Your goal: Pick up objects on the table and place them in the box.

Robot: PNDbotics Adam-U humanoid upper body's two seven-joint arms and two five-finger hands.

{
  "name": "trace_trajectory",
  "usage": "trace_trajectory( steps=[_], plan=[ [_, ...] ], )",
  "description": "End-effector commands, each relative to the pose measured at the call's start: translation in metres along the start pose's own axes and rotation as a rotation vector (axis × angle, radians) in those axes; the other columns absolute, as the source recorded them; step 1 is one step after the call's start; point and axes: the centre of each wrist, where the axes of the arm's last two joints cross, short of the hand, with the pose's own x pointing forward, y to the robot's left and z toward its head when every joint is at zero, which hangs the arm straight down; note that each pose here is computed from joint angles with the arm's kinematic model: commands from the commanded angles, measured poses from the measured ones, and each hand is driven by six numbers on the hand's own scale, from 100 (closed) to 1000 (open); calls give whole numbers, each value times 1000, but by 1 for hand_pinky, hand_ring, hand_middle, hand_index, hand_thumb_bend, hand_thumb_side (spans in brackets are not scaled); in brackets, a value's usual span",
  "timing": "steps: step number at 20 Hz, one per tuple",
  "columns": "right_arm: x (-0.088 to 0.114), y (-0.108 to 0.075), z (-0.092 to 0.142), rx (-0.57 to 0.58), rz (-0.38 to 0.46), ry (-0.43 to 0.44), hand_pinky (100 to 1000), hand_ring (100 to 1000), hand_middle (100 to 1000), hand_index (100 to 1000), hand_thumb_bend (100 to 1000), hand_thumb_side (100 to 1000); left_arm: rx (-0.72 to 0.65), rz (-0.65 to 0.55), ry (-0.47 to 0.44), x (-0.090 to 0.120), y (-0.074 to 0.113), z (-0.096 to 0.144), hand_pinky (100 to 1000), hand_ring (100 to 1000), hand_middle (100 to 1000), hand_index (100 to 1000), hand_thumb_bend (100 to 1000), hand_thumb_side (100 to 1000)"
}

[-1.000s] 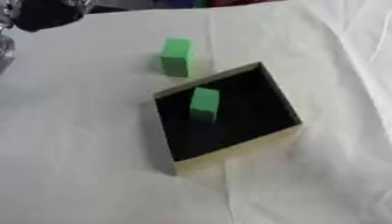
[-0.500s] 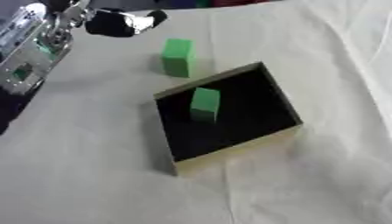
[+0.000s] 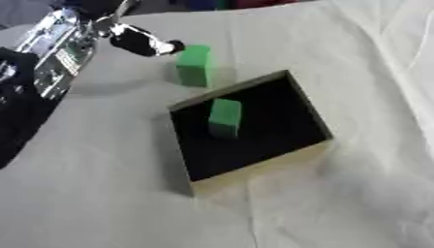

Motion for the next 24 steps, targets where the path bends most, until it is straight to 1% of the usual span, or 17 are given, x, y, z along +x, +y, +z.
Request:
trace_trajectory(
  steps=[1, 6, 9, 11, 15, 19, 20, 21, 22, 24],
  plan=[
    [6, -2, -3, -31, 28, -21, 879, 790, 661, 950, 131, 835, -43, -26, 9, -14, 8, -7, 904, 856, 878, 1000, 617, 478],
    [5, 4, 0, -58, 30, -10, 878, 785, 656, 948, 135, 836, -136, -17, -17, -24, 4, -11, 917, 870, 898, 1000, 595, 440],
    [4, 5, 0, -70, 29, -1, 878, 778, 650, 947, 136, 838, -186, -4, -34, -31, 2, -10, 923, 881, 902, 1000, 592, 440],
    [4, 5, 1, -75, 28, 6, 879, 777, 649, 947, 136, 841, -215, 10, -37, -33, 1, -10, 924, 881, 901, 1000, 591, 457],
    [3, 5, 2, -81, 28, 16, 879, 775, 647, 946, 134, 843, -268, 38, -47, -31, 2, -13, 922, 880, 892, 1000, 600, 470],
    [2, 6, 4, -88, 26, 31, 880, 773, 644, 944, 132, 846, -304, 71, -61, -26, 7, -16, 918, 875, 881, 1000, 596, 484],
    [2, 6, 4, -90, 24, 36, 881, 772, 642, 943, 131, 847, -345, 85, -67, -25, 15, -18, 915, 873, 874, 1000, 595, 488],
    [2, 7, 5, -92, 23, 40, 881, 771, 642, 943, 116, 847, -392, 107, -73, -23, 27, -19, 910, 867, 862, 1000, 592, 489],
    [1, 7, 5, -93, 23, 43, 881, 771, 641, 943, 130, 848, -429, 130, -82, -20, 39, -20, 909, 866, 858, 1000, 586, 484],
    [1, 7, 6, -95, 22, 48, 881, 770, 640, 942, 129, 852, -471, 164, -91, -15, 55, -19, 904, 861, 851, 1000, 575, 470]
  ],
)
